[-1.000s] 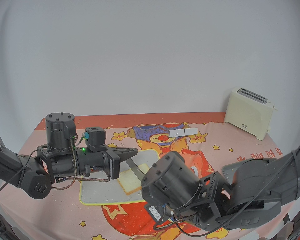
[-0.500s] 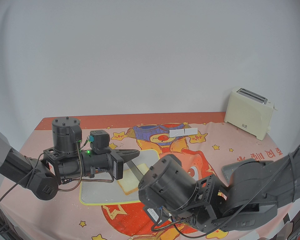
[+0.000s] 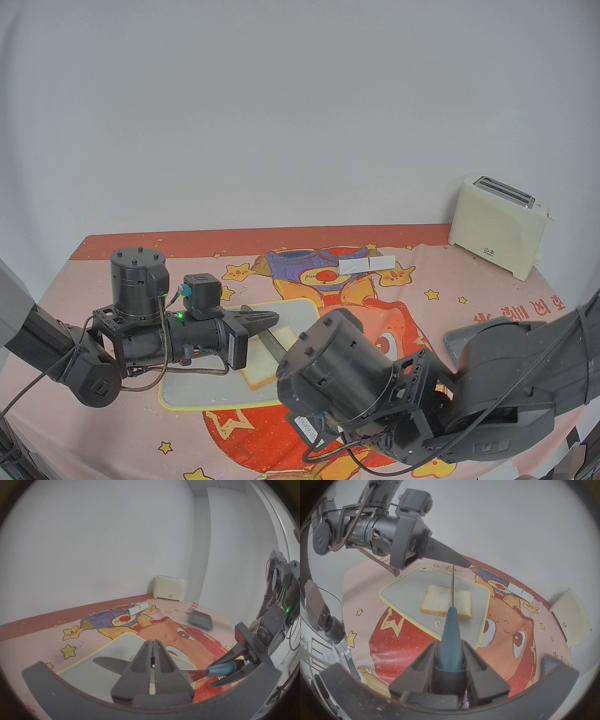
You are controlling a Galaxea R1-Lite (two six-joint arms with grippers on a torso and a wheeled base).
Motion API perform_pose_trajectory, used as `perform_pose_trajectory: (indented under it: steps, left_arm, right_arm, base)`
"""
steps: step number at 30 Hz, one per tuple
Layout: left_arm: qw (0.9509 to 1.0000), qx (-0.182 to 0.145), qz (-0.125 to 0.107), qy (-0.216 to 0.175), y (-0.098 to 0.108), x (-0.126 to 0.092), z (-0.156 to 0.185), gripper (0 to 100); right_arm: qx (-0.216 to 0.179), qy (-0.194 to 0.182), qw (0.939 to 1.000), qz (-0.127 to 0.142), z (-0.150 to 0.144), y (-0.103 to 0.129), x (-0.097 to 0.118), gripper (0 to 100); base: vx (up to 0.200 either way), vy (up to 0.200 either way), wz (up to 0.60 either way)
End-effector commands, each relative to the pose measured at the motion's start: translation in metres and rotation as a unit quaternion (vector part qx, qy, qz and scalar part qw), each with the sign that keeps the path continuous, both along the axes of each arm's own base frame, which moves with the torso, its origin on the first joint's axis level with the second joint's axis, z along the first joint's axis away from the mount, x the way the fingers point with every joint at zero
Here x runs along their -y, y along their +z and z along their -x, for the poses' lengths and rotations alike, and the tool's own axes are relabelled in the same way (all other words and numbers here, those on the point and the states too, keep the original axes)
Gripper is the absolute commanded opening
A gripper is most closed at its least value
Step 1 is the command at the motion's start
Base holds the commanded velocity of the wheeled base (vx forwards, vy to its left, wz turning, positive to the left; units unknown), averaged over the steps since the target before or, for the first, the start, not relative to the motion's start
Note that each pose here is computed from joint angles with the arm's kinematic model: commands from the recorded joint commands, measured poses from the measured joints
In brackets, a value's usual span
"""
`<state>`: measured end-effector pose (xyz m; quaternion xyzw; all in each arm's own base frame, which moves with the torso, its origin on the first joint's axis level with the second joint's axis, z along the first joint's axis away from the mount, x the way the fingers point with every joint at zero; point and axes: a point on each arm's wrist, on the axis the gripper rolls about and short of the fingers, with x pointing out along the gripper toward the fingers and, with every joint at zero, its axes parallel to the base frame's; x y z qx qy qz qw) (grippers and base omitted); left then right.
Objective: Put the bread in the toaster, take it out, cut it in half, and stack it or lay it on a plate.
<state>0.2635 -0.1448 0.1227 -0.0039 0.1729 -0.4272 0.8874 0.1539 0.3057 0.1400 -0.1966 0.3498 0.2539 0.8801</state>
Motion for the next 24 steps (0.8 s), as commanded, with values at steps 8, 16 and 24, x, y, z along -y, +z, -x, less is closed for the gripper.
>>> perform_pose_trajectory:
  steps: [8, 16, 24]
  left_arm:
    - [0.9998, -0.018, -0.009, 0.002, -0.012, 0.001, -0.004, 0]
    - [1.0, -0.008, -0.004, 0.002, -0.013, 0.002, -0.006, 0]
    - [0.9999, -0.012, -0.005, 0.003, -0.018, 0.002, -0.007, 0]
  right_arm:
    - [0.001, 0.0, 1.0, -0.001, 0.0, 0.001, 0.0, 0]
    - [0.0, 0.0, 1.0, 0.001, 0.0, 0.0, 0.0, 0]
    - [0.007, 0.0, 0.9999, -0.013, -0.001, 0.008, -0.003, 0]
  base:
    - [0.0, 0.0, 0.0]
    - [0.0, 0.0, 0.0]
    - [0.0, 0.0, 0.0]
